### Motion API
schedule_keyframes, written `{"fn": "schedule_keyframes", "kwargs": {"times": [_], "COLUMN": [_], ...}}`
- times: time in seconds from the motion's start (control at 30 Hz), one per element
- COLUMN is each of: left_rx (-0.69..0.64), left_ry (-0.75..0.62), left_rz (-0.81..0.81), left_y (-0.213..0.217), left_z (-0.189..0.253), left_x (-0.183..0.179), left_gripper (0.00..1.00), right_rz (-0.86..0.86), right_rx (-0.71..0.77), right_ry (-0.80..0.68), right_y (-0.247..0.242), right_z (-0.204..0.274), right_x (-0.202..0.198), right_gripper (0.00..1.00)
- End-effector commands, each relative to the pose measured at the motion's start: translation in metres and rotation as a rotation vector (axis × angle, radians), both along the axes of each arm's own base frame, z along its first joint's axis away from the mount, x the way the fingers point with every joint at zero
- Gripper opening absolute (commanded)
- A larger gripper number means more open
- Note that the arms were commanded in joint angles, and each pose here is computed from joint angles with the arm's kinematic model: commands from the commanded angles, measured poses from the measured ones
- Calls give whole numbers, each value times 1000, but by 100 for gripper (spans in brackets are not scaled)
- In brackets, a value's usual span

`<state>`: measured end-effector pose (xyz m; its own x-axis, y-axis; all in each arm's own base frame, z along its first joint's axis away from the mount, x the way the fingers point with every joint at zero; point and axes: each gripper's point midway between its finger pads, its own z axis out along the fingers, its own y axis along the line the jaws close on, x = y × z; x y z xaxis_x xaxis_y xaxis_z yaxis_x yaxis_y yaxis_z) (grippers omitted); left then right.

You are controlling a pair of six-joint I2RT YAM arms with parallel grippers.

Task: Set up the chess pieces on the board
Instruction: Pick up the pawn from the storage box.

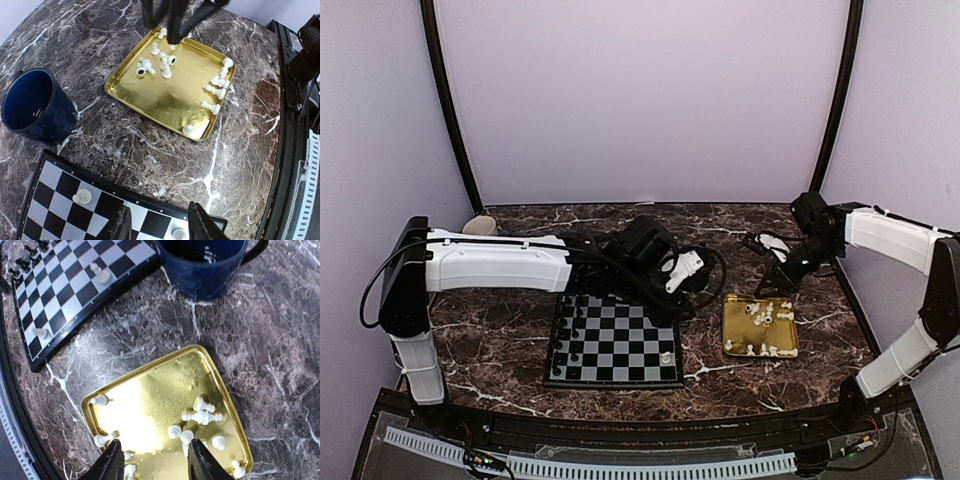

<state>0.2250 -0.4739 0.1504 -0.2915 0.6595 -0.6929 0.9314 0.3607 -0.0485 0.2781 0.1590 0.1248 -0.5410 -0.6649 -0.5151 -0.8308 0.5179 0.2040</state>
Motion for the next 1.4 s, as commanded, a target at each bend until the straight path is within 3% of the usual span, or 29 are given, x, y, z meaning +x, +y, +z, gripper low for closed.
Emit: {"fn": "schedule_keyframes", "kwargs": {"times": [0.0,0.2,0.53,1.07,1.37], "left_rx": [-223,-421,-327,-314,-304], "left_ry": [-71,32,-68,-53,-41], "left_rz": [240,376,387,383,384], "left_y": [15,59,78,77,77], "left_z": [56,73,73,62,56], "left_x": [41,72,81,80,79], "left_gripper": [42,46,46,46,46], "right_rz": [20,15,14,18,28], "right_rx": [-138,-237,-334,-337,-334], "right_ry": [72,108,156,155,185], "right_y": [-6,-7,-16,-11,-4], "right_z": [-32,-56,-79,-84,-95], "right_x": [-15,-14,-15,-10,-11], "right_gripper": [44,40,39,35,21]}}
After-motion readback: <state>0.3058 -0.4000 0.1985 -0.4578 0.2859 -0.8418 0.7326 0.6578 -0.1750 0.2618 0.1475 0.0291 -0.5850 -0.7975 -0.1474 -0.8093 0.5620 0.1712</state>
